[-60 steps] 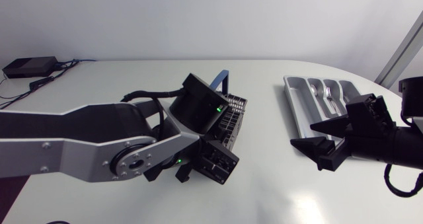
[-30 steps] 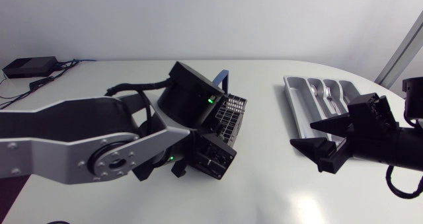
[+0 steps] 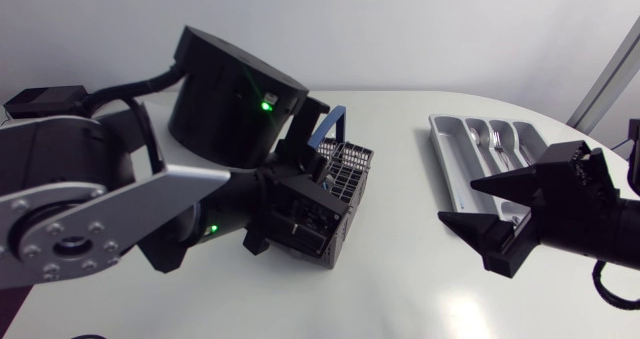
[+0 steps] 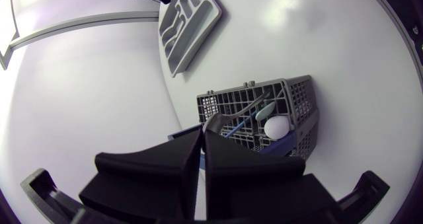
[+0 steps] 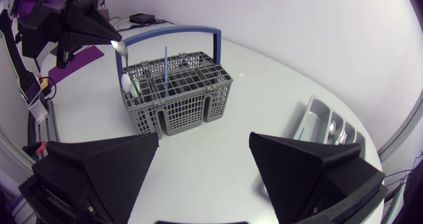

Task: Unload the cutlery basket into the drawer organizer.

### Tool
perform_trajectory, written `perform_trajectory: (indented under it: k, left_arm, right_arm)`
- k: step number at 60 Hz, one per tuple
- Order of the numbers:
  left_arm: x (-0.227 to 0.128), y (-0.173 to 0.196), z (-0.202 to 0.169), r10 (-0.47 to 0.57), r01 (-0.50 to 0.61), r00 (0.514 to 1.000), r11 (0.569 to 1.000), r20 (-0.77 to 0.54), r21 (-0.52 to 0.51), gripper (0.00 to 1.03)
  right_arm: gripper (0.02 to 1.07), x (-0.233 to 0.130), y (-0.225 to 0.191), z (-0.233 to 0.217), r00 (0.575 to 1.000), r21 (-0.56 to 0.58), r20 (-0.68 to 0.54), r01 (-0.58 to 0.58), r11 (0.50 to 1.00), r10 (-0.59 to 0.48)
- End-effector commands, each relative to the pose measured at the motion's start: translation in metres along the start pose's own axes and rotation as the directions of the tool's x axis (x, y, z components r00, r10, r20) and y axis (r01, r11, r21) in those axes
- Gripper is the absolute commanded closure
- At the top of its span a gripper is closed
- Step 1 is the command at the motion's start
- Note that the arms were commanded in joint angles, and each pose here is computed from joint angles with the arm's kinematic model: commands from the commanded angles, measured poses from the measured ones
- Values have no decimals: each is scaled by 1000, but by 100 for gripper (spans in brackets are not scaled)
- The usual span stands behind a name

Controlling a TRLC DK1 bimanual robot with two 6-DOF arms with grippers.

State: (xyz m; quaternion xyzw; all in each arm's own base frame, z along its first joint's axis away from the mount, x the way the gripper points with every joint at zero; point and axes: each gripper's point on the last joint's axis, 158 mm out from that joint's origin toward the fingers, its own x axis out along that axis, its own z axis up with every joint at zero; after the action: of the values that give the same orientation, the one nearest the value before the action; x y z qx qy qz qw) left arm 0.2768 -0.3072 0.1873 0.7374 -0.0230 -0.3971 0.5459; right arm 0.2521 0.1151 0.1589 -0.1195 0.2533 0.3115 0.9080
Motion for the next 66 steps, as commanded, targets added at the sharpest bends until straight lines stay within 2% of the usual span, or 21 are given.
perform_trajectory:
  k: [1,16,22,29,35,38,42,47,49,54,61,66]
  left_arm:
    - [-14,30,-3,71,-72,997,996,-7,-46,96]
    - [-16,55,-3,100,-100,995,963,-12,-250,96]
    - [-17,58,-2,98,-97,995,951,-9,-293,96]
    - [-17,66,0,64,-61,998,912,-6,-407,96]
    - [-18,72,10,21,0,999,852,35,-523,96]
    - [-16,75,16,-2,38,998,802,61,-596,96]
    - [-15,80,21,-10,56,997,763,76,-644,96]
    - [-14,85,32,-43,123,991,686,128,-717,96]
    - [-14,85,36,-54,143,988,670,143,-729,96]
    - [-10,81,47,-118,228,973,584,197,-779,96]
    - [-8,76,61,-175,308,951,494,254,-813,96]
    - [-4,71,65,-204,329,943,462,263,-824,96]
  right_arm:
    - [8,-7,7,8,1000,-52,26,-2,999,3]
    - [8,-20,19,21,994,-174,100,65,983,-48]
    - [8,-18,22,20,993,-204,101,81,976,-61]
    - [9,-20,26,25,988,-245,130,113,963,-82]
    - [10,-19,31,26,985,-288,146,130,949,-91]
    - [12,-17,33,26,983,-308,152,145,940,-102]
    - [13,-16,36,27,980,-332,164,162,929,-112]
    - [15,-13,42,29,977,-363,178,180,914,-121]
    - [17,-12,42,30,974,-372,184,192,908,-131]
    - [19,-9,43,34,968,-389,201,217,895,-148]
    - [23,-6,41,40,961,-387,220,242,890,-165]
    - [30,-3,40,43,958,-394,230,254,883,-173]
